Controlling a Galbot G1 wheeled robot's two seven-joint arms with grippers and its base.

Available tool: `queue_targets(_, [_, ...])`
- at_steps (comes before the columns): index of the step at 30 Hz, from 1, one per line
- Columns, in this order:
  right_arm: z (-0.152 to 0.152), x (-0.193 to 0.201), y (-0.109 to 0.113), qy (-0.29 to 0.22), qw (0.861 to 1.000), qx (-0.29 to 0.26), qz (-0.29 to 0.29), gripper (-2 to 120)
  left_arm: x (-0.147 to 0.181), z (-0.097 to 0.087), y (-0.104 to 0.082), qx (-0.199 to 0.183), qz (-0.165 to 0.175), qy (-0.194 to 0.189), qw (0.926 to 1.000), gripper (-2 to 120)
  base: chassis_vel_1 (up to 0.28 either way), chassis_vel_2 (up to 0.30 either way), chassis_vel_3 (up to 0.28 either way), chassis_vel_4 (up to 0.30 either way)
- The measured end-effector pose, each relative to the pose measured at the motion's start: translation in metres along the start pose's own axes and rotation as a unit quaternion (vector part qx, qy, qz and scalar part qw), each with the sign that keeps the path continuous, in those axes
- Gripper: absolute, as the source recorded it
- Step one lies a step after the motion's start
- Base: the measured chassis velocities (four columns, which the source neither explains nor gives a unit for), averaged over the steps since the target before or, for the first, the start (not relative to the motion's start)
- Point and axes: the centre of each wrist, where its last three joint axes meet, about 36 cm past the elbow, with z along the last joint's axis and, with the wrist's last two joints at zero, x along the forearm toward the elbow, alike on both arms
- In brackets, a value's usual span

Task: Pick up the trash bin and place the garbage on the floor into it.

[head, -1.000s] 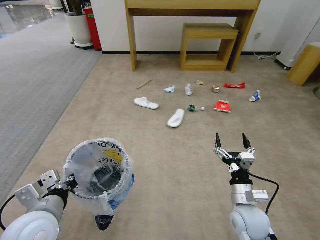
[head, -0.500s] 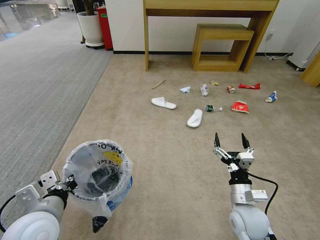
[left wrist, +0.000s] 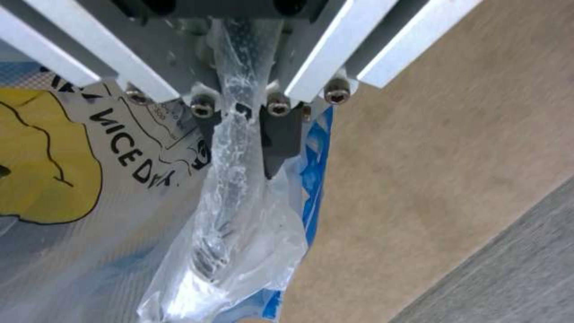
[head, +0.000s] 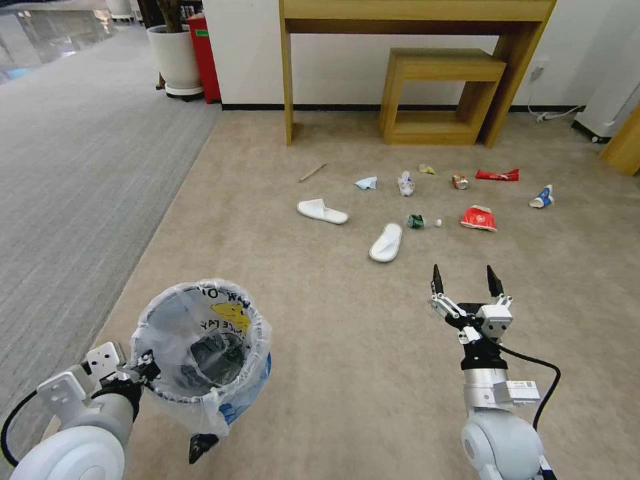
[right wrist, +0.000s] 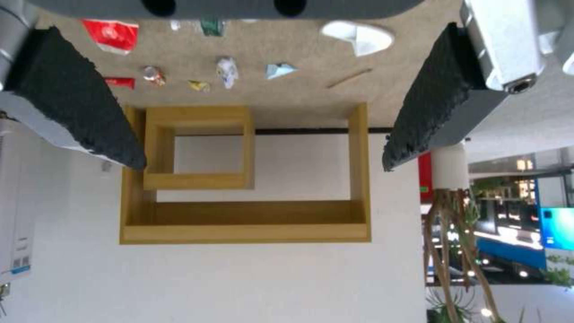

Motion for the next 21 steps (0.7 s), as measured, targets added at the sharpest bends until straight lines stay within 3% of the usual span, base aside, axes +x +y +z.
queue_targets(9, [-0.0010,0.0002,0.0002,-0.001,1.000,0.000,0.000,100,0.0025,0.0004,-0.0007,0.000,0.002,0.000,1.0000,0,-0.285,0.263,0.292,-0.262])
queue_targets(21, [-0.0012,-0.0001,0.0005,-0.002,1.000,-0.001,0.000,100,0.0026,0.0014,-0.0022,-0.001,0.007,0.001,1.0000,0,-0.350,0.373,0.353,-0.372])
